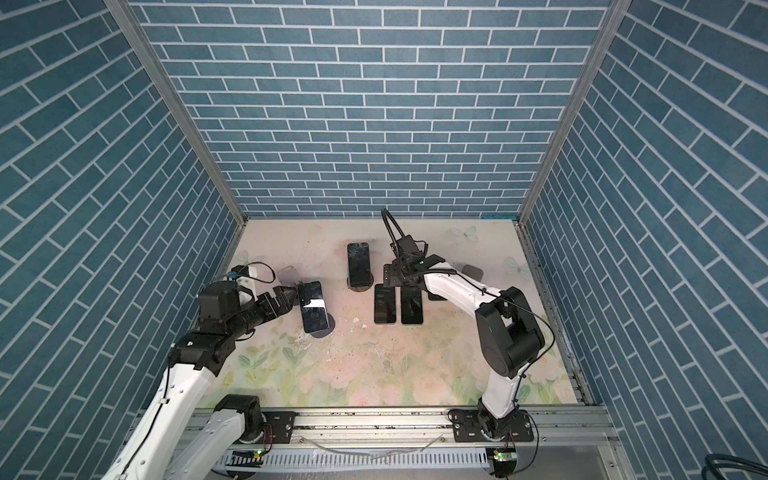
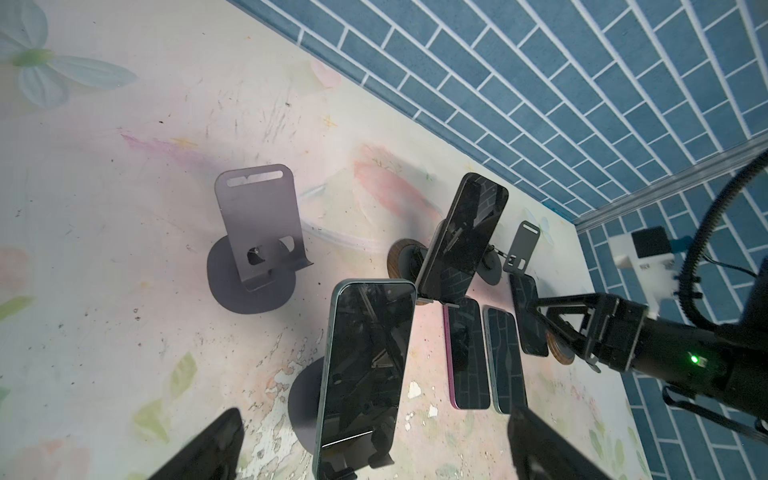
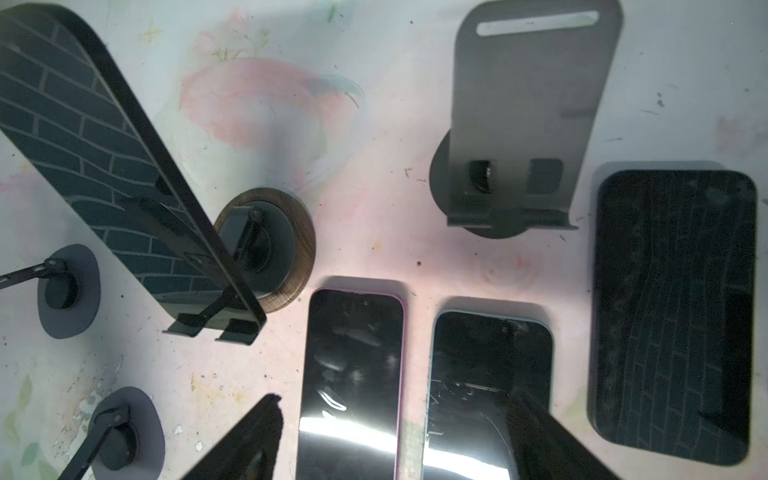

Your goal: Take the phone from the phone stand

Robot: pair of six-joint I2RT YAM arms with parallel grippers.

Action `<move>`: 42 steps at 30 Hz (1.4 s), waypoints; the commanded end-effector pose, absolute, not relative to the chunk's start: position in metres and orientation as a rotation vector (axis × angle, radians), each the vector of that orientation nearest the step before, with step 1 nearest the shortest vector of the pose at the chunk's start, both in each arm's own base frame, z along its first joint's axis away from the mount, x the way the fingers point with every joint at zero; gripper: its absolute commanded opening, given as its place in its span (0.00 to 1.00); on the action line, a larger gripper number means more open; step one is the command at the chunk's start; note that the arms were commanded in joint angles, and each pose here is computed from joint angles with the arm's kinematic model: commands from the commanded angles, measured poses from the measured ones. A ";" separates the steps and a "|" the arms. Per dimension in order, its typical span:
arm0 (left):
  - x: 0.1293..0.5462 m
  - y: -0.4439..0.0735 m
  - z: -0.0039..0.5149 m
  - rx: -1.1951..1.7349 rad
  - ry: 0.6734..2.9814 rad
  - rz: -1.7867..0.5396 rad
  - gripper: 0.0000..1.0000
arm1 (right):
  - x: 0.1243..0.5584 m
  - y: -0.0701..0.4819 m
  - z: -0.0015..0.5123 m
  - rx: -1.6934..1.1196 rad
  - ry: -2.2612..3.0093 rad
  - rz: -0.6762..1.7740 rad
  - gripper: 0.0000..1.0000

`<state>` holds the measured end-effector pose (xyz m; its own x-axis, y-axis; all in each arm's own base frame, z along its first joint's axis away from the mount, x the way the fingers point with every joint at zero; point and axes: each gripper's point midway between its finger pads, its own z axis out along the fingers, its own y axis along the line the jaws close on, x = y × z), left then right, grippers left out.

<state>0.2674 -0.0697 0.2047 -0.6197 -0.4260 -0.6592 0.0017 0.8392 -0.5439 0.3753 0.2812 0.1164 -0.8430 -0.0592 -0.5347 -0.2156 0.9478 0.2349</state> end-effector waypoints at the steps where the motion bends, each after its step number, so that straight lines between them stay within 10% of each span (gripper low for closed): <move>1: 0.261 -0.077 0.204 -0.262 2.161 -0.684 1.00 | 0.381 0.293 0.129 -0.226 2.532 0.357 0.86; 42: 0.257 -0.086 0.186 -0.237 2.182 -0.748 1.00 | 0.454 0.410 0.145 -0.334 2.322 0.318 0.96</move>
